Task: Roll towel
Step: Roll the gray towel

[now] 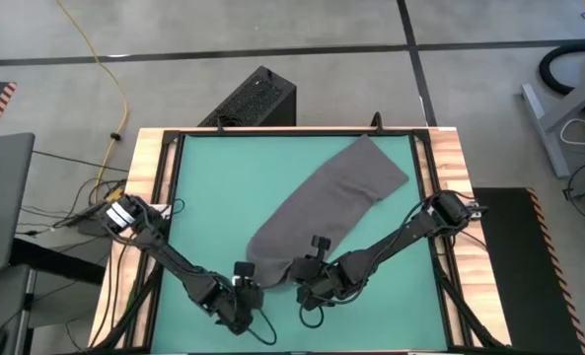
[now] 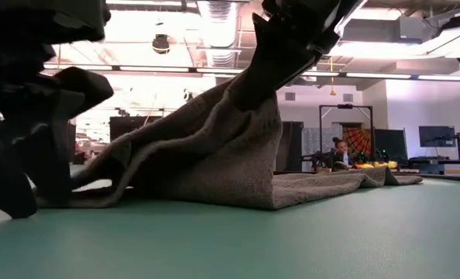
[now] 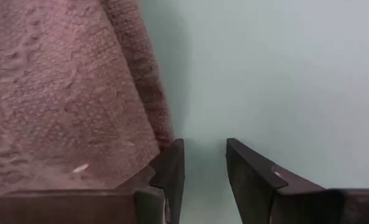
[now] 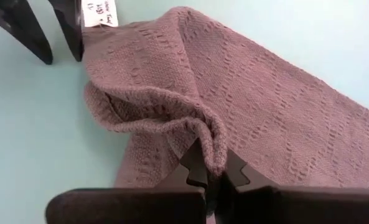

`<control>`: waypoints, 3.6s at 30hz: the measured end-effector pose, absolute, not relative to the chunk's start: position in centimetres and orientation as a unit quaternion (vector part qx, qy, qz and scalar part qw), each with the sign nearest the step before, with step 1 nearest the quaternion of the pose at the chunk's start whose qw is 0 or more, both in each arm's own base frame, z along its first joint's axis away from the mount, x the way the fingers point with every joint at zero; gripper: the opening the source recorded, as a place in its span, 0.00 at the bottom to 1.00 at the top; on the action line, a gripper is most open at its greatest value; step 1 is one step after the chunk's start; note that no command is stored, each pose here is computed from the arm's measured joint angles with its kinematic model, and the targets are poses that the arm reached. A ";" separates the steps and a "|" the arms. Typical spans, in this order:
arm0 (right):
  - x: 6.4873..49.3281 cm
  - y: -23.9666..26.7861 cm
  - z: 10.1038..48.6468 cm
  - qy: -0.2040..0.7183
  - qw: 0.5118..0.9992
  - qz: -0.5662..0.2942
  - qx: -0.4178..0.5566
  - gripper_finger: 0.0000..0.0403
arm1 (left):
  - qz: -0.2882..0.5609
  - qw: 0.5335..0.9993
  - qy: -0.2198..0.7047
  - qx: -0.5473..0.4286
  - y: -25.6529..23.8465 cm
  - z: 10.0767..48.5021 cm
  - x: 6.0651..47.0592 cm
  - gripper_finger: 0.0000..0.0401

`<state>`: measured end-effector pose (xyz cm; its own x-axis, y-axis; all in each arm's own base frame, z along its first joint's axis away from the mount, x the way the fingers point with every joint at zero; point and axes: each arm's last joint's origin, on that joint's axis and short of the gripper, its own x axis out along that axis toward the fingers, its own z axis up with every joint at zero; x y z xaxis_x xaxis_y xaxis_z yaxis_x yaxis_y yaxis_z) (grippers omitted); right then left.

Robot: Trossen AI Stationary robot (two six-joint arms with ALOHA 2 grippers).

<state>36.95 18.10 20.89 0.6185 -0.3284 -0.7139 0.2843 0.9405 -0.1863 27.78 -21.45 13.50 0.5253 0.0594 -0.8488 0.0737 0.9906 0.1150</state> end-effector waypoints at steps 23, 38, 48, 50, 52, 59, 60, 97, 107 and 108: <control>36.7 17.9 20.7 0.417 0.891 -0.172 -0.040 0.05 | -0.019 0.855 0.513 0.069 -18.5 15.0 28.8 0.26; 36.4 18.0 20.5 0.446 0.882 -0.153 -0.020 0.05 | -0.061 0.807 0.587 0.005 -17.8 12.7 28.0 0.26; 36.0 19.1 20.4 0.464 0.879 -0.105 0.004 0.05 | -0.102 0.804 0.585 0.007 -18.4 14.5 26.8 0.18; 36.0 19.3 20.4 0.464 0.880 -0.102 0.004 0.05 | -0.106 0.816 0.568 0.008 -18.4 15.9 26.4 0.17; 35.9 19.3 20.4 0.465 0.879 -0.102 0.002 0.05 | -0.102 0.833 0.543 0.019 -18.4 17.1 26.1 0.17; 36.1 19.4 20.5 0.459 0.883 -0.100 0.007 0.05 | -0.083 0.861 0.496 0.078 -19.5 17.2 25.9 0.20; 36.1 19.4 20.5 0.459 0.883 -0.100 0.007 0.05 | -0.081 0.863 0.493 0.081 -19.6 16.9 26.1 0.21; 36.2 19.6 20.5 0.460 0.883 -0.082 0.037 0.05 | -0.080 0.822 0.552 0.112 -19.2 11.8 26.3 0.03; 37.0 21.3 21.4 0.423 0.901 0.003 0.094 0.05 | -0.036 0.845 0.516 0.136 -16.1 19.1 23.8 0.01; 37.1 21.7 21.6 0.409 0.907 0.014 0.097 0.05 | -0.032 0.845 0.516 0.137 -15.8 19.7 23.4 0.01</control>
